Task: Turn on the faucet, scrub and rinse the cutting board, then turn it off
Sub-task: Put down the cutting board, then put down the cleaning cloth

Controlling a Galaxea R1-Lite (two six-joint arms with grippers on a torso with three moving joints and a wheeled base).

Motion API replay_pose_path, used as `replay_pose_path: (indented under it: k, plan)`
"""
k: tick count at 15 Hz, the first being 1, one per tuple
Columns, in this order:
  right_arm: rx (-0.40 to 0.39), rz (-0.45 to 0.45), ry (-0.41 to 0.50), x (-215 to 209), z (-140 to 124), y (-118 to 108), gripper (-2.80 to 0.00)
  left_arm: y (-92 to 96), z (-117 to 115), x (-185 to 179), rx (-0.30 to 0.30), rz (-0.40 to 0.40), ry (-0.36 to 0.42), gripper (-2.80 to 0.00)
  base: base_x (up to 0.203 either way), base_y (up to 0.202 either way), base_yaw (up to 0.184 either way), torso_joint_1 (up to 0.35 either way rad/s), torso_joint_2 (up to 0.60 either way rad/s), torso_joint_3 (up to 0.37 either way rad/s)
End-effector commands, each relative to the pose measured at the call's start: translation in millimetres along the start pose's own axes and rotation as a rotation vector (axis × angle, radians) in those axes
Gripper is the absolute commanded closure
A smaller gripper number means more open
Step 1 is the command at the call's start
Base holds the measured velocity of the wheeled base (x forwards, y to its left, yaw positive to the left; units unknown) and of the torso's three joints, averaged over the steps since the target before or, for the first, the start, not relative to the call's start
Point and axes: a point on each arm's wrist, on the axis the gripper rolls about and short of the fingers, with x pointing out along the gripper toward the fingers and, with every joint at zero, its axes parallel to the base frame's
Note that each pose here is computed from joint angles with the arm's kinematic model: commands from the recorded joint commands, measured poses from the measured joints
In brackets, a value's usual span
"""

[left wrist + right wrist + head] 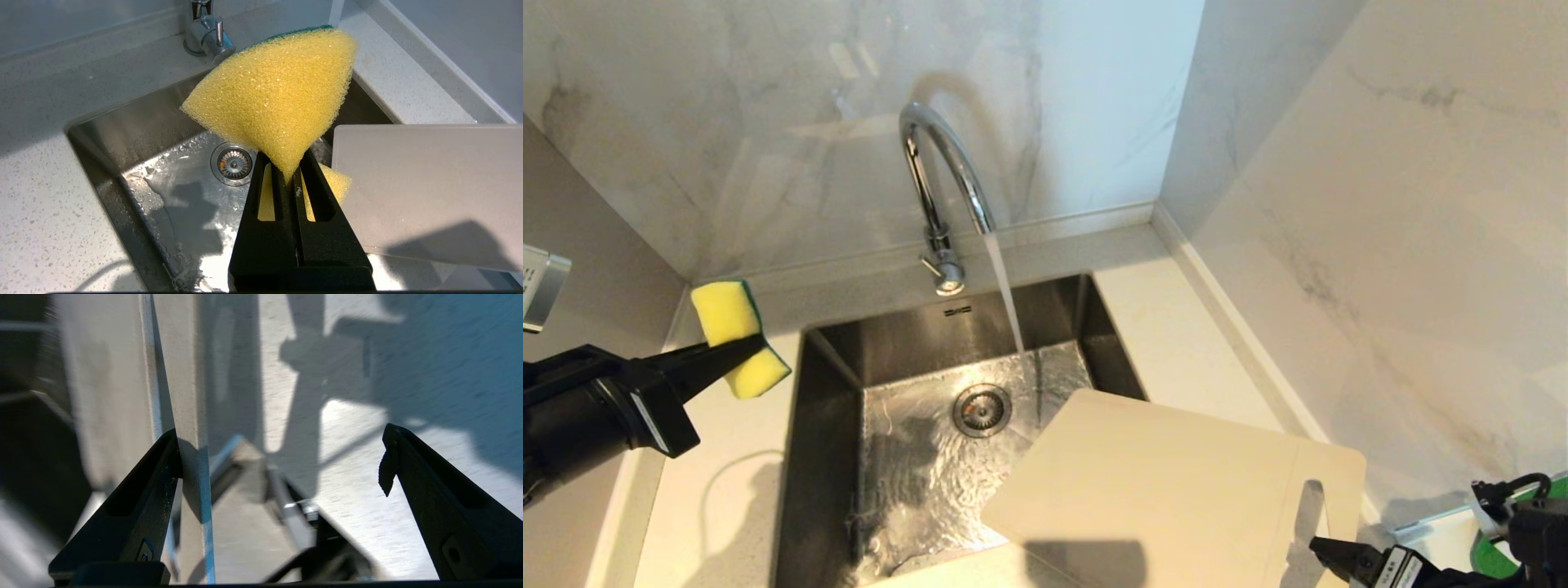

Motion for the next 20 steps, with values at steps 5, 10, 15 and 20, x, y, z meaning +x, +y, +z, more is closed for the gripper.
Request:
replay_pose_path:
  k: [5, 10, 15, 20]
  plan:
    - [0.188, 0.189, -0.121, -39, 0, 5, -2.8, 0.0, -1, -1, -0.002, 0.0, 0.002, 0.0, 0.0, 0.0, 0.0, 0.0, 0.0, 0.0]
    - [0.27, 0.246, -0.16, -67, -11, -1, -2.8, 0.0, 0, 0, -0.004, 0.0, -0.003, 0.0, 0.0, 0.0, 0.0, 0.0, 0.0, 0.0]
    - [0.19, 0.308, -0.082, -72, 16, 23, -2.8, -0.2, 3, 0, -0.003, -0.001, -0.013, 0.0, 0.0, 0.0, 0.0, 0.0, 0.0, 0.0]
    - [0.036, 0.26, -0.017, -86, 59, 60, -2.8, -0.4, 6, 2, -0.003, -0.002, -0.021, 0.0, 0.0, 0.0, 0.0, 0.0, 0.0, 0.0]
